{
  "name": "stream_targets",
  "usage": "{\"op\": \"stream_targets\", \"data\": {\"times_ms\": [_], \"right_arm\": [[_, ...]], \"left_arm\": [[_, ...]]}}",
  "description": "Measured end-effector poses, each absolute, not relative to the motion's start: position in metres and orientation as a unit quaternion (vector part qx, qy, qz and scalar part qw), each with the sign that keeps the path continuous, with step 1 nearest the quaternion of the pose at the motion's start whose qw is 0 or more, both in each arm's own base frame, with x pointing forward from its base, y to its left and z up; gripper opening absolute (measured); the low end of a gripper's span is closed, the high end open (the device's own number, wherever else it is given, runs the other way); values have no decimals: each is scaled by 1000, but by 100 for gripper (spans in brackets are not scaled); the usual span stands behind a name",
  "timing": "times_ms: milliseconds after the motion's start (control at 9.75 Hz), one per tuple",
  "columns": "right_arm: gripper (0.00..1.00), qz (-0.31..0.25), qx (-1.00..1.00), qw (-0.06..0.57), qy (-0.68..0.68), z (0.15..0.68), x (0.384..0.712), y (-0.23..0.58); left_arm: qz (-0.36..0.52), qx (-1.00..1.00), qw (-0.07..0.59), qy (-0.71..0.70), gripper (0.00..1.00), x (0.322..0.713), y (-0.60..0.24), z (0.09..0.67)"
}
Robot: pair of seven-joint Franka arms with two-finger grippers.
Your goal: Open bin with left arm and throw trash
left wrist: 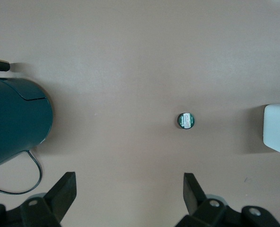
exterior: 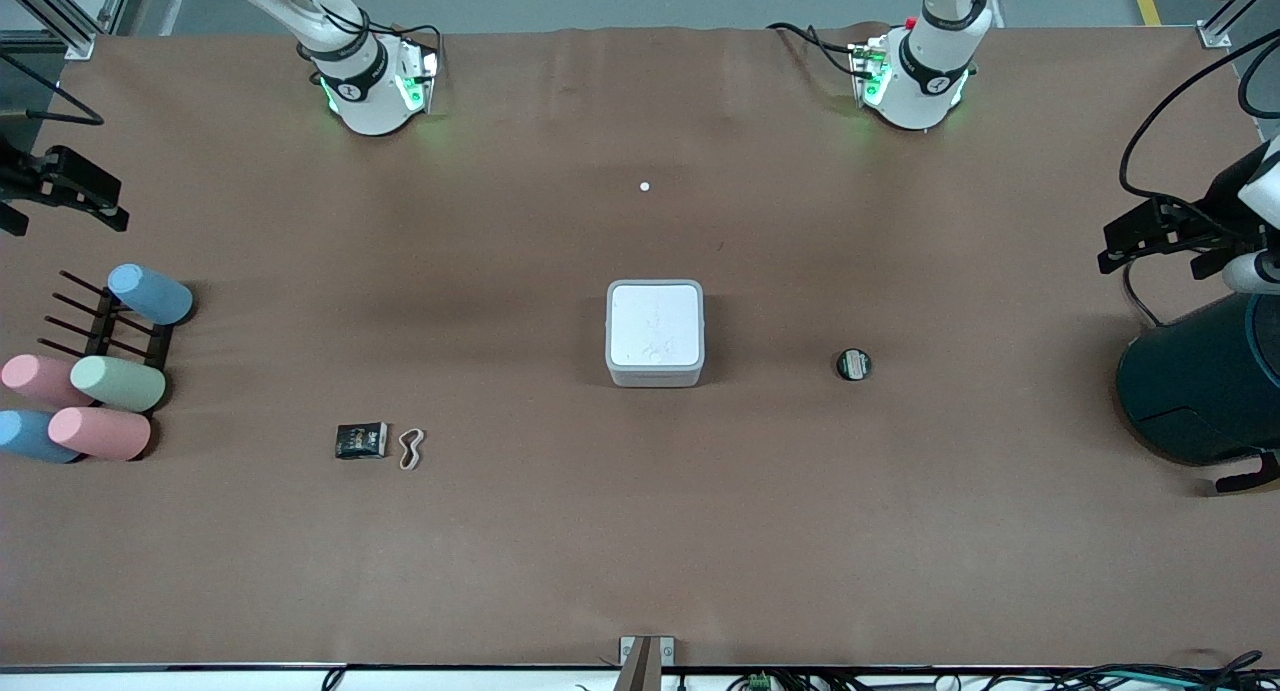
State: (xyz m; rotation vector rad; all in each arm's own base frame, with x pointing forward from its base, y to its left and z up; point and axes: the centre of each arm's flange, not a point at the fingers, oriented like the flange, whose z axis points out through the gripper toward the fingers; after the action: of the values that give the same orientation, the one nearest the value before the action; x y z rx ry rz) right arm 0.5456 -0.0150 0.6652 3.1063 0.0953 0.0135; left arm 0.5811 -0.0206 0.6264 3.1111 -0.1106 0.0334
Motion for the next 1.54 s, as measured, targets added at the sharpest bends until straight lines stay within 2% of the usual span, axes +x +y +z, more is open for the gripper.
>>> {"op": "stream_targets", "data": {"times_ms": [513,718,923,1128,1231,1538], "right_arm": [[100,4,999,13,29,665,546,-16],[100,3,1000,13,29,664,546,-17],[100,2,999,12,29,664,546,-16],[100,2,999,11,32,663,546,-13],[100,0,999,10,35,662,546,-9],[100,-6,999,1,53,648,550,12]], "left_arm": [[5,999,18,-49,100,582,-37,621],[-20,998,20,-48,100,587,-111,591],[-32,999,18,-40,100,596,-211,531],[-40,998,16,-39,95,592,-290,473],[-39,998,17,-40,90,590,-315,452],[-32,999,21,-22,41,578,-375,403]]}}
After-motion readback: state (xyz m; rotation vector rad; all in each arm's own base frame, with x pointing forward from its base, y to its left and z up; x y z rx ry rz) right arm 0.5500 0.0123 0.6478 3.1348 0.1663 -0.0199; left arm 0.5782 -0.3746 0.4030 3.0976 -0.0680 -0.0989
